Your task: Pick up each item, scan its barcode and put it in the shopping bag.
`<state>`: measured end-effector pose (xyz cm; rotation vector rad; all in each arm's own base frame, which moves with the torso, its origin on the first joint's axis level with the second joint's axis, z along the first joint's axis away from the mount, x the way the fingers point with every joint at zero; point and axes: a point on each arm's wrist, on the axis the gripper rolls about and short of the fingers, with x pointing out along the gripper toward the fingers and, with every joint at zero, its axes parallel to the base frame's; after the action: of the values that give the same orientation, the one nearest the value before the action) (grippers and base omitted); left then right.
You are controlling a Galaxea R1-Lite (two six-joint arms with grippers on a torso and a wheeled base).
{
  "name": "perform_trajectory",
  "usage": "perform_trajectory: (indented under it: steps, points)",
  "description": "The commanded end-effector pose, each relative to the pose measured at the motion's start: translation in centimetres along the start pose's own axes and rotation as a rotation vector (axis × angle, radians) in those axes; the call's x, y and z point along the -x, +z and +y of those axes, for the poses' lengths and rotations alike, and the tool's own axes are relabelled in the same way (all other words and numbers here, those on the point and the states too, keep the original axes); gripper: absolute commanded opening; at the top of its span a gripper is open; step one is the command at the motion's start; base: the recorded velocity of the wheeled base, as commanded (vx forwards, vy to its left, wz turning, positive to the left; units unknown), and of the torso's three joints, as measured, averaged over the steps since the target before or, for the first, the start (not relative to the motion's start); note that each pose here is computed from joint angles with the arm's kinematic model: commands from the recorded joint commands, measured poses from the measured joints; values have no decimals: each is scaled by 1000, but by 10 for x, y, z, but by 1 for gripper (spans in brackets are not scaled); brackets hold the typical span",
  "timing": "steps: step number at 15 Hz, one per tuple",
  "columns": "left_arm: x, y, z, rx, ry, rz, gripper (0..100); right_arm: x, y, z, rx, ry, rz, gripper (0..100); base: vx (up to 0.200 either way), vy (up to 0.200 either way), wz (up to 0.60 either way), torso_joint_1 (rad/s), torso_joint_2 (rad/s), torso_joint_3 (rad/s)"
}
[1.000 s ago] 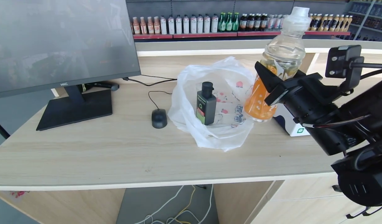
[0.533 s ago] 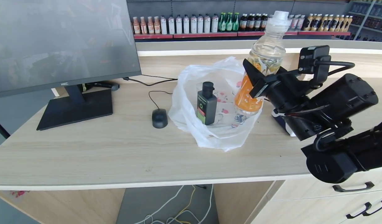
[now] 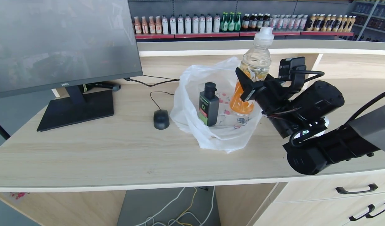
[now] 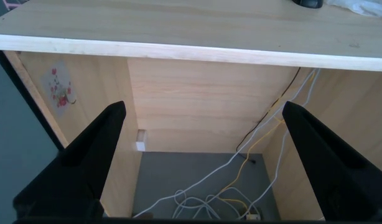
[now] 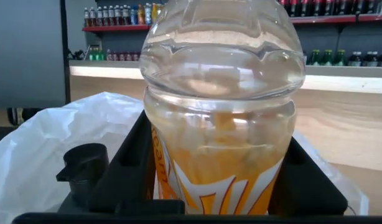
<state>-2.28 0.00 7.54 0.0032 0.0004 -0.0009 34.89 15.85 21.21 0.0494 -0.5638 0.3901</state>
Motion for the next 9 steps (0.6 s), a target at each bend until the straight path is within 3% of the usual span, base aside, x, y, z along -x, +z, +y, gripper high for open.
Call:
perform_trajectory:
  steps: [1,9]
  points:
    - [0,0,0,0,-1,0,100,-1,-8,-1,2,-4,9,0,0,0,0,0,0,0]
    - [0,0,0,0,-1,0,100,-4,-39,2,0,0,57,0,0,0,0,0,0,0]
